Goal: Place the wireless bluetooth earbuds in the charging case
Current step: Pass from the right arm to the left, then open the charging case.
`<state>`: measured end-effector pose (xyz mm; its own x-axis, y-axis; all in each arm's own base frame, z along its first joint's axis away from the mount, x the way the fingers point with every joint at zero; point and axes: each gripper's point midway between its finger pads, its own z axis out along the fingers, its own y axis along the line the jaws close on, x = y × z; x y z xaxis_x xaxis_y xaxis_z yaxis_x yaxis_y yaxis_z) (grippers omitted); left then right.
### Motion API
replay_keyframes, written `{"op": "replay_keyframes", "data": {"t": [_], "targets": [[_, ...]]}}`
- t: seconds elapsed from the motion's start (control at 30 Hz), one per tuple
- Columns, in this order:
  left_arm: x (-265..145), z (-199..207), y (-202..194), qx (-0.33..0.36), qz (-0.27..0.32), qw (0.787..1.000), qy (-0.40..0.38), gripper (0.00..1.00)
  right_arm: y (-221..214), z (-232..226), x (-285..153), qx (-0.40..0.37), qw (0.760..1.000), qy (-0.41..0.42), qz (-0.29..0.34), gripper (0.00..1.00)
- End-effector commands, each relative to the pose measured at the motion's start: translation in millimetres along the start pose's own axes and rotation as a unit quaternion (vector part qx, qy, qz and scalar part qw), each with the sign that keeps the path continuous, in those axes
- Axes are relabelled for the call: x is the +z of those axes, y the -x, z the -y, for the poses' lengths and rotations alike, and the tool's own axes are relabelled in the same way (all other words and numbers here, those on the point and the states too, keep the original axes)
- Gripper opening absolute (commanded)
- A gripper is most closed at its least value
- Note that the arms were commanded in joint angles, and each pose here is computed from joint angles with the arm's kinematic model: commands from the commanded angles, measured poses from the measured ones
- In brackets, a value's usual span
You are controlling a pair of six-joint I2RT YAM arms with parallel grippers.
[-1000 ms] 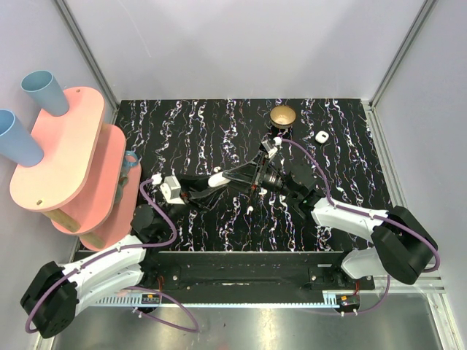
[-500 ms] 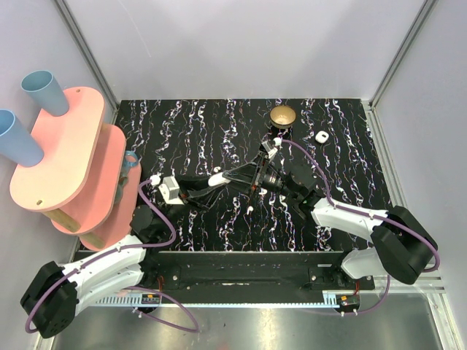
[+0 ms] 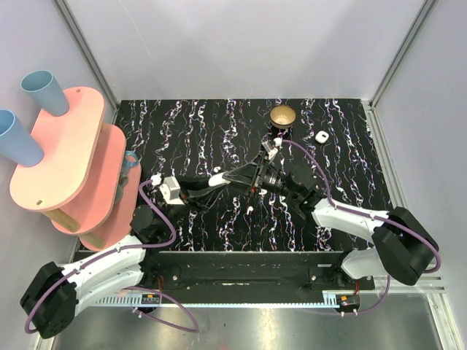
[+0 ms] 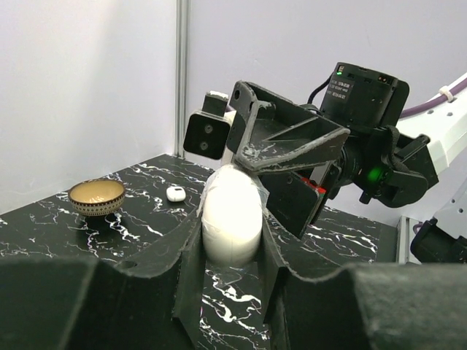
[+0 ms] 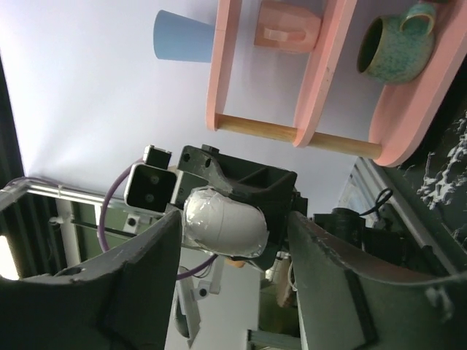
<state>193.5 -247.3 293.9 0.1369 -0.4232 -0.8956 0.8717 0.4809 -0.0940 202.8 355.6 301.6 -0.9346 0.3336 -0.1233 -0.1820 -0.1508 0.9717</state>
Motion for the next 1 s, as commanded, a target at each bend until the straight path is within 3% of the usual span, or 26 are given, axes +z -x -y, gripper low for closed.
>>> {"op": "replay_keyframes", "data": {"t": [0.0, 0.1, 0.27, 0.37, 0.5, 0.7, 0.97], "targets": [[0.9, 3.8, 22.2, 0.011, 0.03, 0.999, -0.002, 0.0, -1.7, -11.8, -4.6, -0.077, 0.997, -0.013, -0.003, 0.71], [-3.9, -0.1, 23.1, 0.011, 0.016, 1.0, 0.015, 0.0, 5.0, -11.6, -12.0, -0.144, 0.987, -0.067, 0.012, 0.8], [-20.9, 1.5, 36.1, 0.02, 0.057, 0.998, 0.022, 0.0, 18.0, -36.5, -32.8, -0.293, 0.949, -0.108, 0.037, 0.85], [-26.1, 9.4, 39.4, 0.024, 0.073, 0.997, 0.003, 0.0, 13.4, -44.7, -38.0, -0.345, 0.931, -0.118, 0.009, 0.85], [-27.8, 19.1, 44.5, 0.021, 0.095, 0.995, -0.024, 0.0, 5.3, -42.3, -36.0, -0.37, 0.919, -0.128, -0.039, 0.83], [-19.9, 28.4, 44.6, 0.014, 0.089, 0.994, -0.054, 0.0, -0.7, -21.8, -30.4, -0.401, 0.894, -0.19, -0.062, 0.83], [-15.8, 34.9, 41.3, 0.012, 0.076, 0.994, -0.075, 0.0, -2.3, -20.1, -24.0, -0.403, 0.893, -0.188, -0.065, 0.83]]}}
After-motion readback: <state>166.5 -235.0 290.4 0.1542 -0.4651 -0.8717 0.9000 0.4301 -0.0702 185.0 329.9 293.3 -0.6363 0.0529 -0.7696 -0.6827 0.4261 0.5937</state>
